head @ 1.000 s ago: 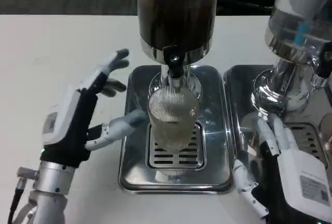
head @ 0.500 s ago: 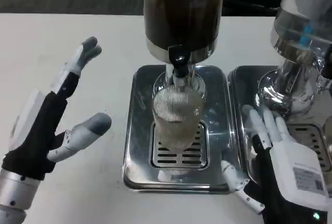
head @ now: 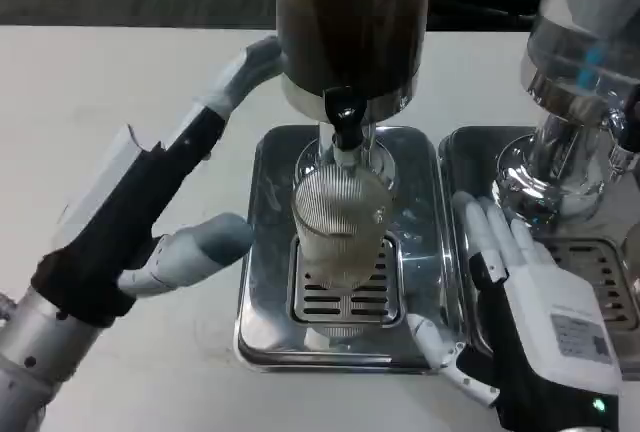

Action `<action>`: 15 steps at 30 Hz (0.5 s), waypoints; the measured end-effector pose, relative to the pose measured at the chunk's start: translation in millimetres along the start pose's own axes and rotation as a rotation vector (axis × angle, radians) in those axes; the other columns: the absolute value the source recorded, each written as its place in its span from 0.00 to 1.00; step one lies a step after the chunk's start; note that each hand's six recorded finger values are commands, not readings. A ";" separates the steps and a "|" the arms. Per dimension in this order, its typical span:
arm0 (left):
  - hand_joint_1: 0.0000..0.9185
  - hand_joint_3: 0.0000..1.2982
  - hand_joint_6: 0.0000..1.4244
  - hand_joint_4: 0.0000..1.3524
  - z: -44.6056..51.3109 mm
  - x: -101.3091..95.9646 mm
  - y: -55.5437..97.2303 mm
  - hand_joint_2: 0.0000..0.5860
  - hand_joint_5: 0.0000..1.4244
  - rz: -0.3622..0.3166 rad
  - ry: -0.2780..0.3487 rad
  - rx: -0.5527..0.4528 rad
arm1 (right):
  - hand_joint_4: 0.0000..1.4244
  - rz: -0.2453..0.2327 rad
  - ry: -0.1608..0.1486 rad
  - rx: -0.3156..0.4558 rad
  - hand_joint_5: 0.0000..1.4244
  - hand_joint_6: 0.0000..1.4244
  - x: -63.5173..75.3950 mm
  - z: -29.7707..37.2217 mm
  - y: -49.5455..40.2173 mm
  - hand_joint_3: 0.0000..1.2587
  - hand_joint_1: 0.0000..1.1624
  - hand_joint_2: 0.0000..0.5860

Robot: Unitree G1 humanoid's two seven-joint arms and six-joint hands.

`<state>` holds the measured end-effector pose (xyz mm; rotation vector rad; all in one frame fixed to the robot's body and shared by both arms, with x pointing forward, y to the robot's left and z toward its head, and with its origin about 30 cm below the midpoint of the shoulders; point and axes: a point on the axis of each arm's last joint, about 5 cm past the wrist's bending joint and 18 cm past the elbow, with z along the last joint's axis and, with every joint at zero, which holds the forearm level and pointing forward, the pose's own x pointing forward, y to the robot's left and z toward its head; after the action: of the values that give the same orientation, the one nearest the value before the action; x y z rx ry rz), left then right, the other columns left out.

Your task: Grasp the cup under the faucet to collect the drink, then remove the cup.

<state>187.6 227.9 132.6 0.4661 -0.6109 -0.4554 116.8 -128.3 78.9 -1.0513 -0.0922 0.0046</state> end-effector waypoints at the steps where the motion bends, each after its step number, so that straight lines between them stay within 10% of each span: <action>1: 0.00 0.00 0.00 0.00 0.2 2.1 0.2 0.13 0.02 -0.005 -0.005 -0.001 | 0.00 0.001 0.000 0.000 0.00 0.05 0.1 -0.1 0.2 0.00 0.24 0.65; 15: 0.00 0.00 0.03 0.00 -10.5 39.9 -5.1 0.15 0.06 -0.042 -0.052 -0.027 | 0.00 0.002 0.005 0.005 0.00 0.06 0.4 0.1 1.5 0.00 0.24 0.65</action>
<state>222.0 205.6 139.5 0.4427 -0.6450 -0.5162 117.3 -127.4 77.7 -1.0468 -0.0868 0.0044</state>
